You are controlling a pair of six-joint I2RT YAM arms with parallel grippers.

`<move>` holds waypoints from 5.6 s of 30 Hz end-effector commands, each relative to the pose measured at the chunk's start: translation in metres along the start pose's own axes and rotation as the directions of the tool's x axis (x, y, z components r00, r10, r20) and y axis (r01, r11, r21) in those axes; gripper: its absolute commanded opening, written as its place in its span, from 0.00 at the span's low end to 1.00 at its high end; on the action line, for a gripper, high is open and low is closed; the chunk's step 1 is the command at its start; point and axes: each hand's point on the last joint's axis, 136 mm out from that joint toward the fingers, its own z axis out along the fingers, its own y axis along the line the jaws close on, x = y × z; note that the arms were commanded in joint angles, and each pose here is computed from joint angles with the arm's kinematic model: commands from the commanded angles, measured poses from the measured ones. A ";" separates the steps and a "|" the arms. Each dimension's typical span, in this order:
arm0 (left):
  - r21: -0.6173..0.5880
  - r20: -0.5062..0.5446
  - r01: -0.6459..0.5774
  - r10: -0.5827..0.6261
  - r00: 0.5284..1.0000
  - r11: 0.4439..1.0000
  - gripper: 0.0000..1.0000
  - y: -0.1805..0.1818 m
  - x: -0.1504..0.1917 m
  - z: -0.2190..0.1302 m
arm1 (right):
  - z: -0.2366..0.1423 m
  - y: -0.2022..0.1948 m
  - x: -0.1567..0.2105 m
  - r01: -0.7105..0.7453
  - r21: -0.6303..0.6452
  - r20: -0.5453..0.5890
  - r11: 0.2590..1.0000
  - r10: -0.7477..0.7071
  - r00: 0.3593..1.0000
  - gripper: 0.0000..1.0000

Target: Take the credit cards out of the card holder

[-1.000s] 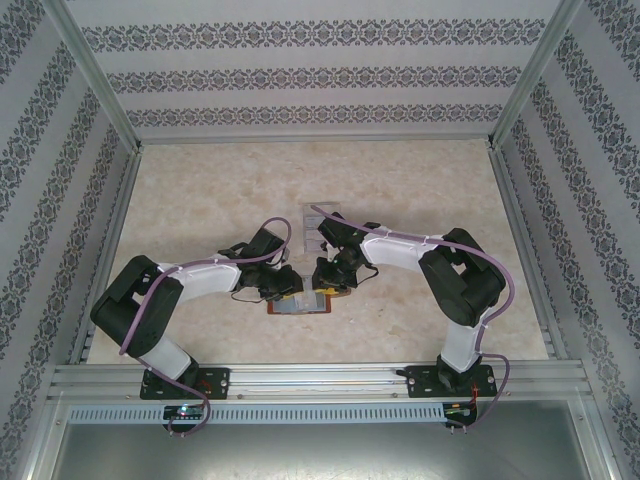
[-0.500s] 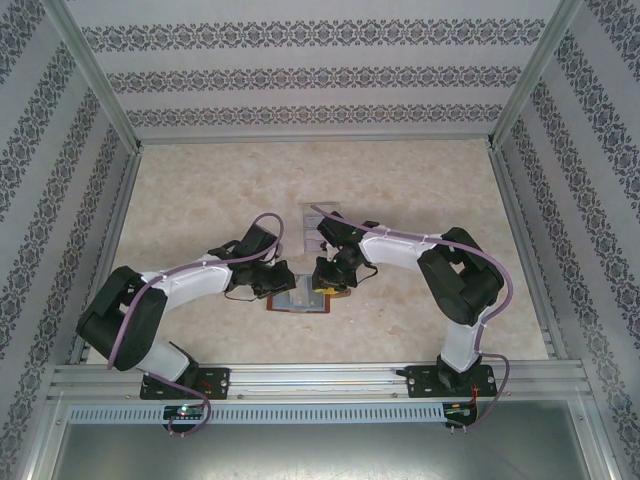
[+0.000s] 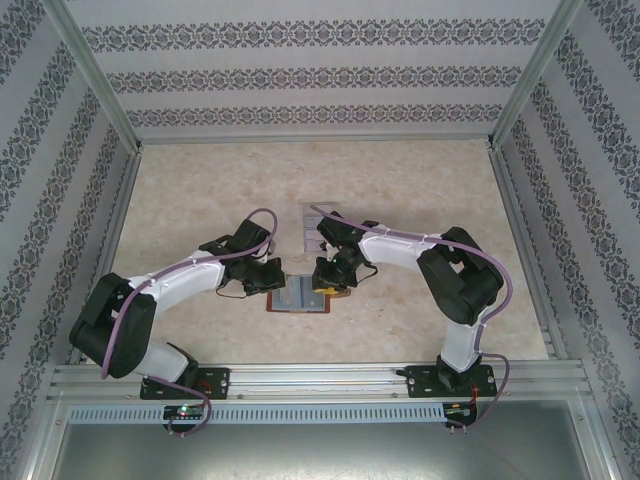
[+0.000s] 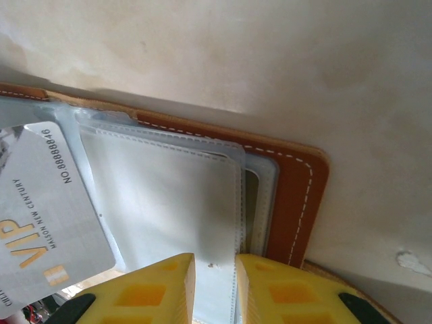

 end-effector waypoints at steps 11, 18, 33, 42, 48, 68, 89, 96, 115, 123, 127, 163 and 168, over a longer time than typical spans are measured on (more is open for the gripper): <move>-0.038 -0.033 -0.227 0.225 0.974 0.973 0.00 -0.010 -0.007 -0.026 | -0.013 0.000 -0.004 0.034 0.043 0.032 0.999 -0.035 0.999 0.26; 0.099 -0.015 -0.440 0.443 0.896 0.893 0.00 -0.040 -0.009 -0.030 | -0.034 0.001 -0.012 0.032 0.021 0.086 0.999 -0.034 0.996 0.26; 0.081 -0.110 -0.817 0.820 0.562 0.571 0.00 -0.048 -0.022 -0.046 | -0.076 -0.038 -0.027 -0.014 0.067 0.175 0.998 0.002 0.985 0.26; 0.116 -0.018 -0.945 0.952 0.305 0.305 0.00 -0.086 -0.043 -0.064 | -0.099 -0.064 -0.027 -0.052 0.093 0.224 0.994 0.030 0.974 0.26; 0.080 0.026 -0.988 0.991 0.132 0.129 0.00 -0.105 -0.063 -0.069 | -0.105 -0.068 -0.029 -0.065 0.084 0.245 0.994 0.042 0.968 0.26; -0.005 -0.044 -0.999 0.998 -0.051 -0.051 0.00 -0.124 -0.145 -0.019 | -0.110 -0.080 -0.025 -0.098 0.085 0.275 0.991 0.071 0.959 0.26; 0.035 -0.112 -0.998 0.992 -0.053 -0.050 0.00 -0.115 -0.162 0.019 | -0.111 -0.082 -0.019 -0.121 0.079 0.282 0.990 0.095 0.955 0.26; 0.040 -0.112 -0.998 0.992 -0.055 -0.050 0.11 -0.116 -0.162 0.023 | -0.111 -0.085 -0.018 -0.127 0.080 0.285 0.989 0.099 0.953 0.26; -0.021 -0.165 -0.997 0.983 0.080 0.078 0.15 -0.113 -0.172 0.016 | -0.113 -0.081 -0.015 -0.129 0.052 0.298 0.990 0.108 0.948 0.26; -0.163 -0.072 -0.885 0.890 0.451 0.435 0.12 -0.119 -0.192 -0.001 | -0.105 -0.066 -0.014 -0.106 0.009 0.268 0.994 0.099 0.958 0.26; -0.199 -0.025 -0.776 0.789 0.614 0.598 0.11 -0.119 -0.192 -0.012 | -0.095 -0.056 -0.011 -0.088 -0.004 0.240 0.996 0.087 0.967 0.26; -0.071 0.094 -0.246 0.252 0.963 0.967 0.17 -0.092 -0.095 -0.017 | -0.023 -0.055 0.013 -0.057 0.070 0.049 0.996 0.054 0.997 0.26; -0.030 0.029 -0.228 0.229 0.973 0.973 0.17 -0.097 -0.071 0.003 | -0.020 -0.060 0.015 -0.069 0.081 0.043 0.994 0.066 0.997 0.26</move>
